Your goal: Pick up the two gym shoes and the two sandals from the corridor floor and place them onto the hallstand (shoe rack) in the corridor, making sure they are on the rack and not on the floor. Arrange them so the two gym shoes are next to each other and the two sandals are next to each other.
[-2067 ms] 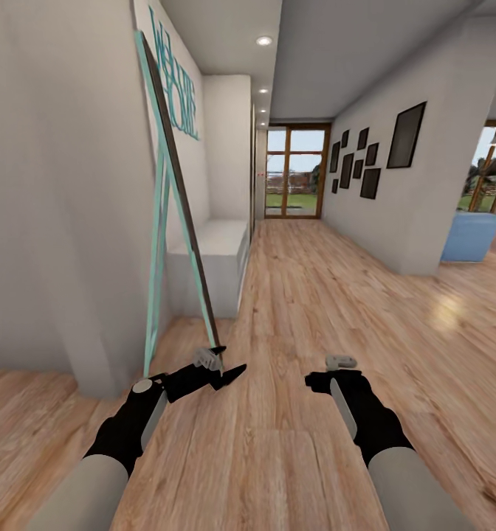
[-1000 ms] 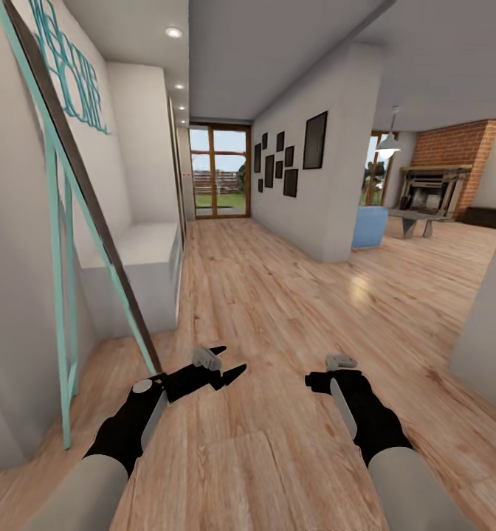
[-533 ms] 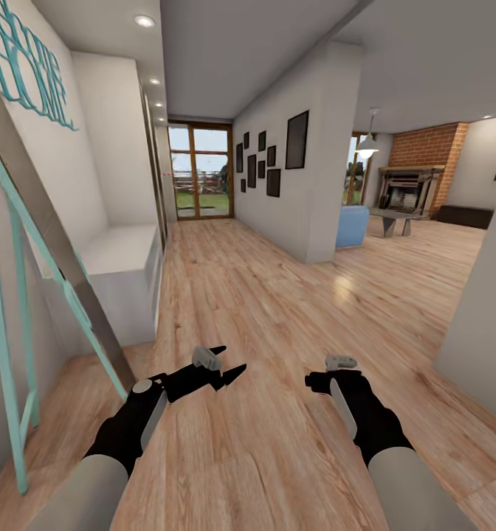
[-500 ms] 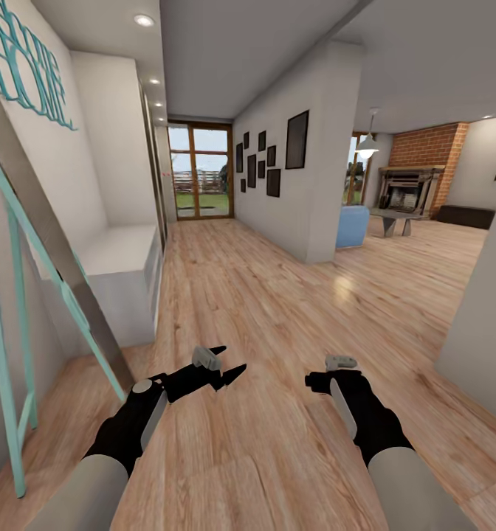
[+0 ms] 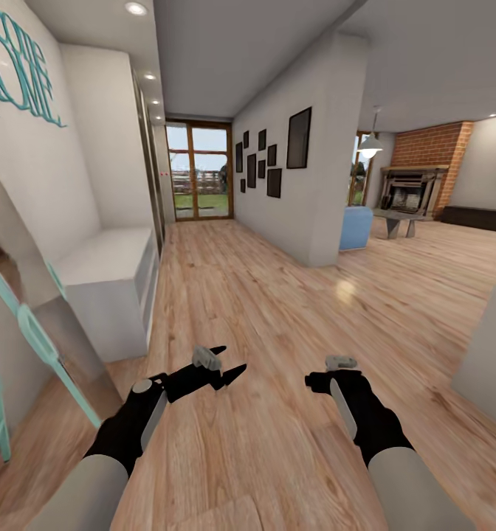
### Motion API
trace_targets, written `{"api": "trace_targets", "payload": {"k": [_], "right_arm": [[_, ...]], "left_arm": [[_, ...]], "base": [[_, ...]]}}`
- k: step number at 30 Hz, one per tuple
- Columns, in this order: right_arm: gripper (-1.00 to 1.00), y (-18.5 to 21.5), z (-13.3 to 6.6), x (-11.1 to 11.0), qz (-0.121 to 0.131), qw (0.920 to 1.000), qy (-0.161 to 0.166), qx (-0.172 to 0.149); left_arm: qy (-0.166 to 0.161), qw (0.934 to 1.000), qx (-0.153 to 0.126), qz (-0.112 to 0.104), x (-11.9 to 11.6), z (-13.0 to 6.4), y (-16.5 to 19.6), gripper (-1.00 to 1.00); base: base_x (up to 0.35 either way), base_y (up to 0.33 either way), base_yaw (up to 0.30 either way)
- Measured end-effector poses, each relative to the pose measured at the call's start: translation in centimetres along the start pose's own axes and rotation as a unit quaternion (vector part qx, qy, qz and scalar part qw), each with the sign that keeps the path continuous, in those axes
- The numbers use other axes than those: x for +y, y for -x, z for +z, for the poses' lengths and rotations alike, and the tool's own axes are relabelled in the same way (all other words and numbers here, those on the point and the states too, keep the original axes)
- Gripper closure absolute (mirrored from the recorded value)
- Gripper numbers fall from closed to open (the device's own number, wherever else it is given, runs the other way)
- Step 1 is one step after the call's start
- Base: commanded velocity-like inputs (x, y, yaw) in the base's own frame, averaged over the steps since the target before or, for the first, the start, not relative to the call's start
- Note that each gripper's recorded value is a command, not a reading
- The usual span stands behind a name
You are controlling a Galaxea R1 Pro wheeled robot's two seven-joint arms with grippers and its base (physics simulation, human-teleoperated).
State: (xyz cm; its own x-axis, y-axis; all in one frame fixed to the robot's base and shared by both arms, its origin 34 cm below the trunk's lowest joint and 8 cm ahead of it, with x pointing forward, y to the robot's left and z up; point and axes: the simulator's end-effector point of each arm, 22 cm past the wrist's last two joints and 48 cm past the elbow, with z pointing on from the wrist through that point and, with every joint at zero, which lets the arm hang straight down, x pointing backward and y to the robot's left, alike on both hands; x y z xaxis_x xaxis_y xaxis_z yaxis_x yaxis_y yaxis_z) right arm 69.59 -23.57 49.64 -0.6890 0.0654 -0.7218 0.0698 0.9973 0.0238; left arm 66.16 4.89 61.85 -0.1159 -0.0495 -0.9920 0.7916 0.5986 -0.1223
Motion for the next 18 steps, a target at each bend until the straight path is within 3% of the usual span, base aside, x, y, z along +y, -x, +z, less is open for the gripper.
{"api": "trace_targets", "payload": {"k": [8,18], "right_arm": [[-1.0,0.01,-0.01,0.0,0.0,1.0,0.0,0.0],[-1.0,0.02,-0.02,-0.02,0.0,1.0,0.0,0.0]], "left_arm": [[0.0,1.0,0.0,0.0,-0.01,0.0,-0.01,-1.0],[0.0,1.0,0.0,0.0,-0.01,0.01,-0.01,-1.0]], "base": [[0.344,0.0,-0.03],[0.345,0.0,-0.257]]}}
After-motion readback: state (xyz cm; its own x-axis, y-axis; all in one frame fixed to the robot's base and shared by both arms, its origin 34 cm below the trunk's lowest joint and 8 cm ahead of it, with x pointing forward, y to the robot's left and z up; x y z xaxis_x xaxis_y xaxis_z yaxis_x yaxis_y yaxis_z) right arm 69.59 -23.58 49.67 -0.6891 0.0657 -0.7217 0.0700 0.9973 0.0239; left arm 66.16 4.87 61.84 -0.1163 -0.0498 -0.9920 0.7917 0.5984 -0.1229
